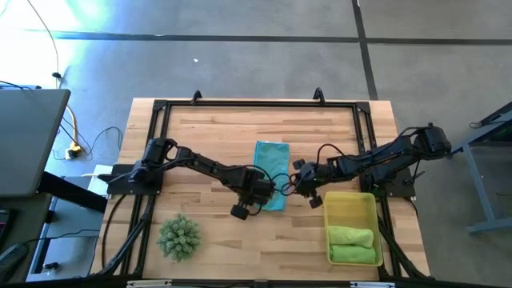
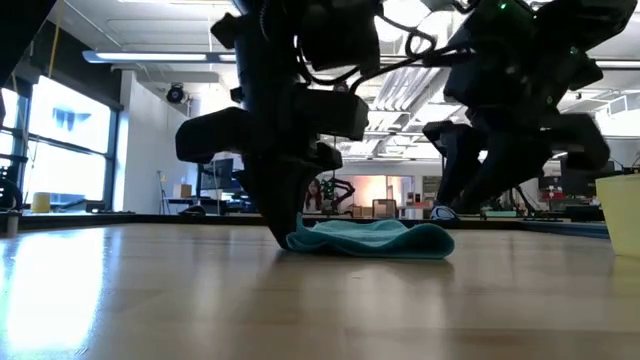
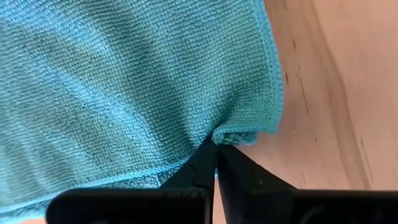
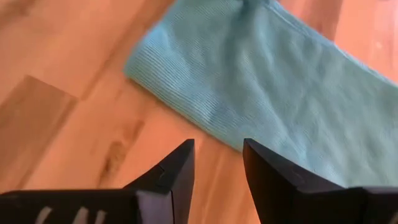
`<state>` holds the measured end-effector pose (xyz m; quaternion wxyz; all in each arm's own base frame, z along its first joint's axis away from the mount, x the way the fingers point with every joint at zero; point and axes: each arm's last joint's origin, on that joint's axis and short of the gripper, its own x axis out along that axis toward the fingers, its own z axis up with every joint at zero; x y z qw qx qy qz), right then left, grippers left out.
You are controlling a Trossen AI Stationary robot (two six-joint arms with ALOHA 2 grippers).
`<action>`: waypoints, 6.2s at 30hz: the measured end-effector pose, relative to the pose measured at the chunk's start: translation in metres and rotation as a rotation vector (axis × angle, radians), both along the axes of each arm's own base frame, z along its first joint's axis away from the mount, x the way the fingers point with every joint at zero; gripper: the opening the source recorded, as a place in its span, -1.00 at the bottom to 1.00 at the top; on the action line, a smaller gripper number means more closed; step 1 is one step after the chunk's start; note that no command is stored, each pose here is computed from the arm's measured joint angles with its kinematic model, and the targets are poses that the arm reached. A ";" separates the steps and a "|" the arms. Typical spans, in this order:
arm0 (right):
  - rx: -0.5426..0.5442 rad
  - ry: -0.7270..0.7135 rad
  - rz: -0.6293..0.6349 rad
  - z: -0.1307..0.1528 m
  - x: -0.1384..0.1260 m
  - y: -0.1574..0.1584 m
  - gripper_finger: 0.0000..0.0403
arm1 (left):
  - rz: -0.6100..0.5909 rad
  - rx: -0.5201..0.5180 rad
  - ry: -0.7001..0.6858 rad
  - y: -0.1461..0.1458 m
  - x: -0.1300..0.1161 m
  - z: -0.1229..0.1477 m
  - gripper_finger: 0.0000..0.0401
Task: Roll microfiber towels into tight, uniform cylinder then place into a basket
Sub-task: Roll the blue microfiber cloth
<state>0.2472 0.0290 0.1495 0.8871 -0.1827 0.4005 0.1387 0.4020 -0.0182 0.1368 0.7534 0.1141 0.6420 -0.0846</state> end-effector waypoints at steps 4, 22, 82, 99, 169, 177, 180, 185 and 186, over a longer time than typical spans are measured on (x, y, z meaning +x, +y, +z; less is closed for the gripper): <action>0.002 -0.042 0.047 0.003 0.002 0.008 -0.36 | -0.005 -0.077 -0.019 0.016 -0.005 -0.004 -1.00; -0.033 -0.086 0.120 -0.031 0.024 0.021 -0.36 | 0.322 -0.061 -0.177 0.073 -0.030 -0.018 -1.00; -0.101 0.022 0.241 -0.018 -0.002 0.045 -0.36 | 0.666 -0.362 -0.304 -0.011 -0.010 -0.014 -1.00; -0.247 0.028 0.338 -0.034 0.003 0.046 -0.45 | 0.665 -0.367 -0.308 -0.011 -0.010 -0.014 -1.00; 0.456 0.086 -0.282 -0.023 0.020 -0.009 -0.62 | 1.182 -0.234 -0.392 -0.051 -0.030 0.002 -1.00; 0.489 0.027 -0.244 0.010 0.007 -0.008 -0.45 | 1.183 -0.218 -0.360 -0.052 -0.028 -0.013 -1.00; 0.530 -0.019 -0.142 0.021 0.007 0.003 -0.44 | 1.182 -0.216 -0.363 -0.051 -0.028 -0.013 -1.00; 0.435 -0.052 -0.106 0.012 0.012 0.019 -0.44 | 1.182 -0.213 -0.373 -0.051 -0.027 -0.013 -1.00; 0.417 -0.050 -0.105 0.008 0.014 0.021 -0.44 | 1.182 -0.215 -0.375 -0.051 -0.027 -0.013 -1.00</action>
